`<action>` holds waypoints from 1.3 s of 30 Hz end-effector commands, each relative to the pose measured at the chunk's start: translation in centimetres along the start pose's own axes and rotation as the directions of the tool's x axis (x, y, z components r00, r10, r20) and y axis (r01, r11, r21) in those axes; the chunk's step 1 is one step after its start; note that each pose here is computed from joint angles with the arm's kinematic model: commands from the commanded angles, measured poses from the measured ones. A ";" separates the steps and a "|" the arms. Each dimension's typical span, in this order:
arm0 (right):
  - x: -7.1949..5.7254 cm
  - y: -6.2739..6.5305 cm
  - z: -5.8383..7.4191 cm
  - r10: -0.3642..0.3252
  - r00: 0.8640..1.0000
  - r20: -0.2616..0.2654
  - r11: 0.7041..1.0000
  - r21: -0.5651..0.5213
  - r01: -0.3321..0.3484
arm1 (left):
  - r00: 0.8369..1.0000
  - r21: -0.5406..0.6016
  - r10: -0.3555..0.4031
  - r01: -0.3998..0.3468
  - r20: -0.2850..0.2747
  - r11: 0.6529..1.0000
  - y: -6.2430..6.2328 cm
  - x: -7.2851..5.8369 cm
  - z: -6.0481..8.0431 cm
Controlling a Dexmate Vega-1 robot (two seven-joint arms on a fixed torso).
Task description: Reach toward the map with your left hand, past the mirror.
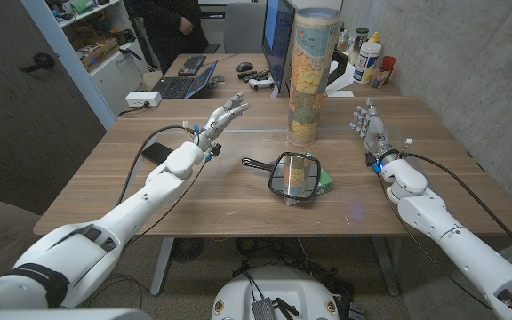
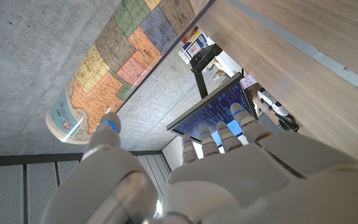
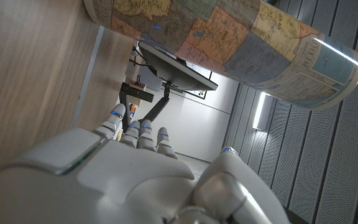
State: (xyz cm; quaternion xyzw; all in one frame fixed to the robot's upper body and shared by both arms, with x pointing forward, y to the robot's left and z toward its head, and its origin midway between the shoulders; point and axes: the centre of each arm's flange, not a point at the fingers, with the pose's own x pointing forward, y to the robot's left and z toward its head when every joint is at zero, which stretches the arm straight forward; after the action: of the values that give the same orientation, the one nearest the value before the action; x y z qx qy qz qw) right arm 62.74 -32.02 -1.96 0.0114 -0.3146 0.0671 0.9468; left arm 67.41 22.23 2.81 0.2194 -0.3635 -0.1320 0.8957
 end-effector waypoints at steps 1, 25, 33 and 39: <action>0.3 0.3 -0.1 0.003 1.000 -0.006 1.000 0.001 -0.003 | 0.999 0.072 0.007 -0.009 0.035 0.997 -0.2 0.5 0.5; 0.4 0.1 0.1 0.005 1.000 -0.005 1.000 0.002 -0.005 | 0.998 0.170 0.011 -0.022 0.061 0.985 -1.0 1.1 1.3; 0.1 -0.1 0.0 0.002 1.000 -0.003 1.000 0.002 -0.002 | 0.998 0.190 0.012 -0.024 0.065 0.982 -1.3 1.3 1.5; 0.1 -0.1 0.0 0.003 1.000 0.000 1.000 0.005 -0.003 | 0.998 0.211 0.005 -0.018 0.063 0.977 -1.5 1.5 1.6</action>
State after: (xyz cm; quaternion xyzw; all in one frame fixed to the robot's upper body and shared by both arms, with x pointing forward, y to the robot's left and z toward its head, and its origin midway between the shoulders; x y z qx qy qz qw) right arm 62.96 -31.96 -1.86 0.0111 -0.3110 0.0691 0.9478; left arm 67.15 20.30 3.80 0.2897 -0.4026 -0.0998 0.8626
